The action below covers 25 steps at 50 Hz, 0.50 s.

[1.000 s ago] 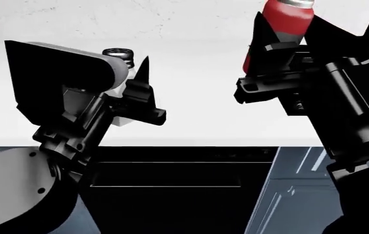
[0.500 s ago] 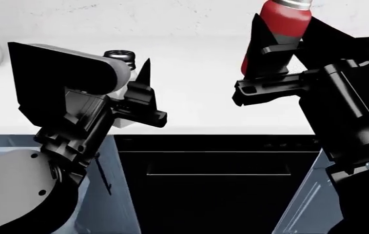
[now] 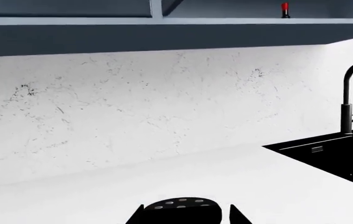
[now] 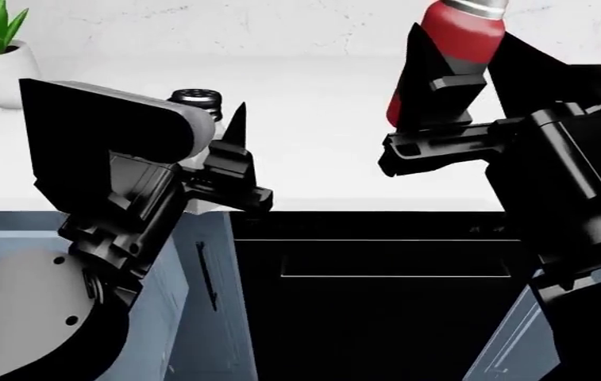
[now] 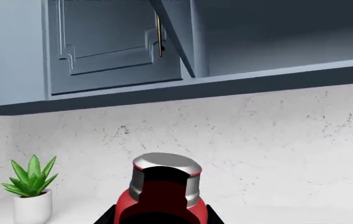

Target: Pick and place the shaker into the drawer. Then close the cabinet.

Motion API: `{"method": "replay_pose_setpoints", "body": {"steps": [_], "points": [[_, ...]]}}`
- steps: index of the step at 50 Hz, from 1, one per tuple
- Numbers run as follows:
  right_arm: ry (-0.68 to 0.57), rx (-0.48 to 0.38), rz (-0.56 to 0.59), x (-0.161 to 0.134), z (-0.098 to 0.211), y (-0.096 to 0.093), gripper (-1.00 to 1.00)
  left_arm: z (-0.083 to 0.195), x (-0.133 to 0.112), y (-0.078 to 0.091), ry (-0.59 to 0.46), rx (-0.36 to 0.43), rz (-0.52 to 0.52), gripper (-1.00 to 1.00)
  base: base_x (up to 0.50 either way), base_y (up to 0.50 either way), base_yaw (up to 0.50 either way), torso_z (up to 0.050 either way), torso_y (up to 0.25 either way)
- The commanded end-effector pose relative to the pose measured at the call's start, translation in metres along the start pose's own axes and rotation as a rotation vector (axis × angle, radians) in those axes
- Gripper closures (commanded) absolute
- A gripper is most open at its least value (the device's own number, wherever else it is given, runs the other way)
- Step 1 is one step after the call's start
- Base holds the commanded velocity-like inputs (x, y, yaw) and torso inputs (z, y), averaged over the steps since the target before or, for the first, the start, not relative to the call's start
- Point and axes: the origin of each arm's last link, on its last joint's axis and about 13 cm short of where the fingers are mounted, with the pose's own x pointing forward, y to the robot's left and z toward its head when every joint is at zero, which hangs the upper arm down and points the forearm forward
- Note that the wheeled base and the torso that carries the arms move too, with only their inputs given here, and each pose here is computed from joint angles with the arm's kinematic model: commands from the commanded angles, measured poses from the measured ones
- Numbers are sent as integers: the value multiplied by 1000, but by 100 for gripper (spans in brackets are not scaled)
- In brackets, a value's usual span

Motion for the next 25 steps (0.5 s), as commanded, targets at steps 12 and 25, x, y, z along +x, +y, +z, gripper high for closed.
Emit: {"method": "replay_pose_setpoints", "body": {"steps": [12,25], "points": [[-5,7,9,-1,-3,0,100,-2,-1,-1,1,-10,-3,100,0,0,0,0,1],[-1,-3,27,-1,-4,2,100,-3,0,-2,4,-9,-10,100,0,0,0,0,0]]}}
